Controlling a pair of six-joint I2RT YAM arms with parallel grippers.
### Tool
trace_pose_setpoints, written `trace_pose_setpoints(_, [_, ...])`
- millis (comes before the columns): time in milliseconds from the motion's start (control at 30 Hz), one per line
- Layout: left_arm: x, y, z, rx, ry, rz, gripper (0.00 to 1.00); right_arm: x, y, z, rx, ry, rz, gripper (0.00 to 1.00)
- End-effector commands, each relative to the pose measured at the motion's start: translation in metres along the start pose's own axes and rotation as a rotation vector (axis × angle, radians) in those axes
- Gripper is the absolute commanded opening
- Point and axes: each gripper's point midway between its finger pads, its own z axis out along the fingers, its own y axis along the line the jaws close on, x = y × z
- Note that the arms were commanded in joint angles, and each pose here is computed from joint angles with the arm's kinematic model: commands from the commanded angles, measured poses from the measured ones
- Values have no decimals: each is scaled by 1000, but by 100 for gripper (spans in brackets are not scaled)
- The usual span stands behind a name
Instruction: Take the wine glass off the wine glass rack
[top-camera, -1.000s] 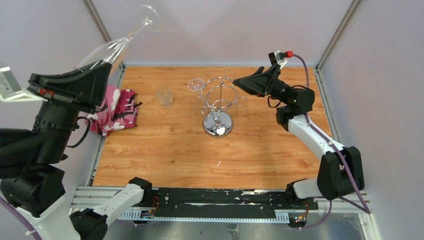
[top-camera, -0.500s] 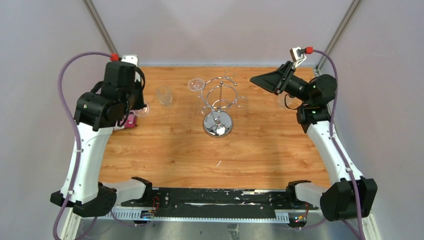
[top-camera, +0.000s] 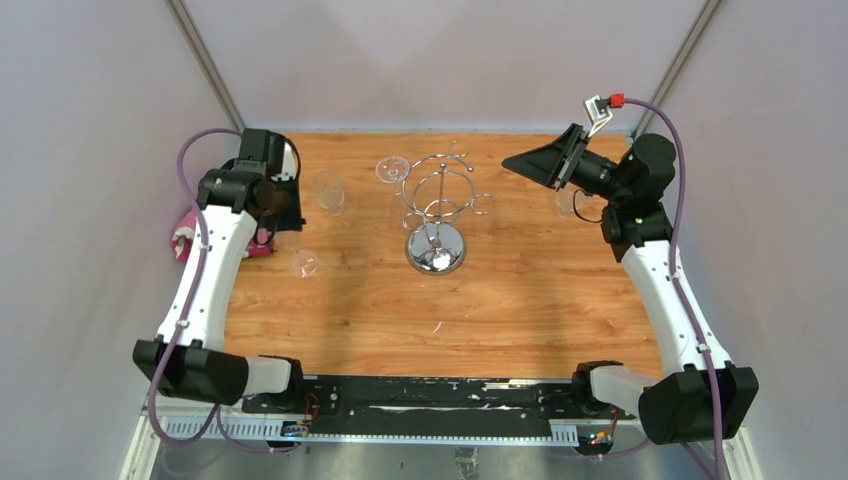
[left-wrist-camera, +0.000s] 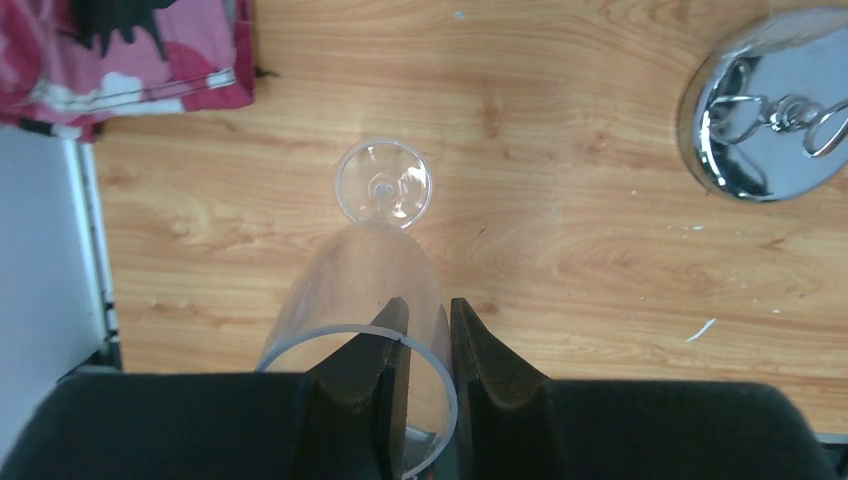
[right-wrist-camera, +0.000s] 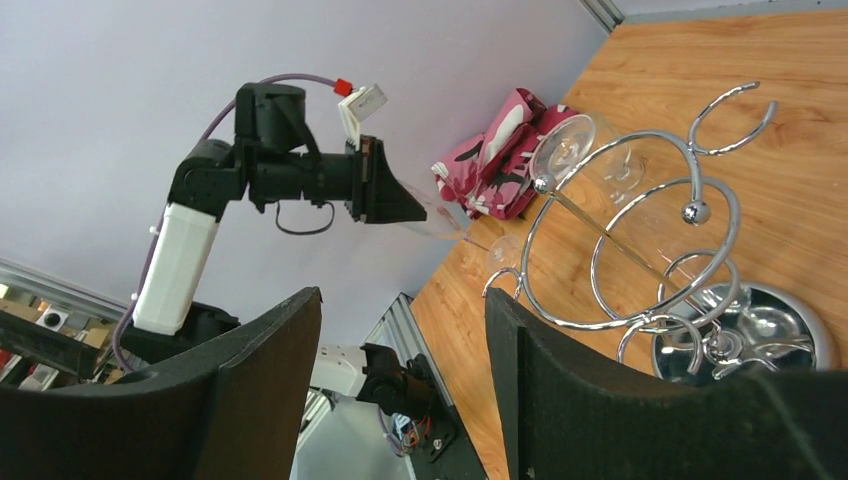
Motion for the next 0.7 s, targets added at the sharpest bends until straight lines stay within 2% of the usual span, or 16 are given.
trace_pose_setpoints(0, [-32,-19,23,128,-35,-14,0,-11,7,-4,12,-18,-63,65])
trace_pose_setpoints(200, [-48,-20,61,123,20,-48,0,-11,-1,-5,25,-17,-56,65])
trace_pose_setpoints(667, [-76,6,101,14,35,-82,0,-12,-4,-5,21,-30,-64,65])
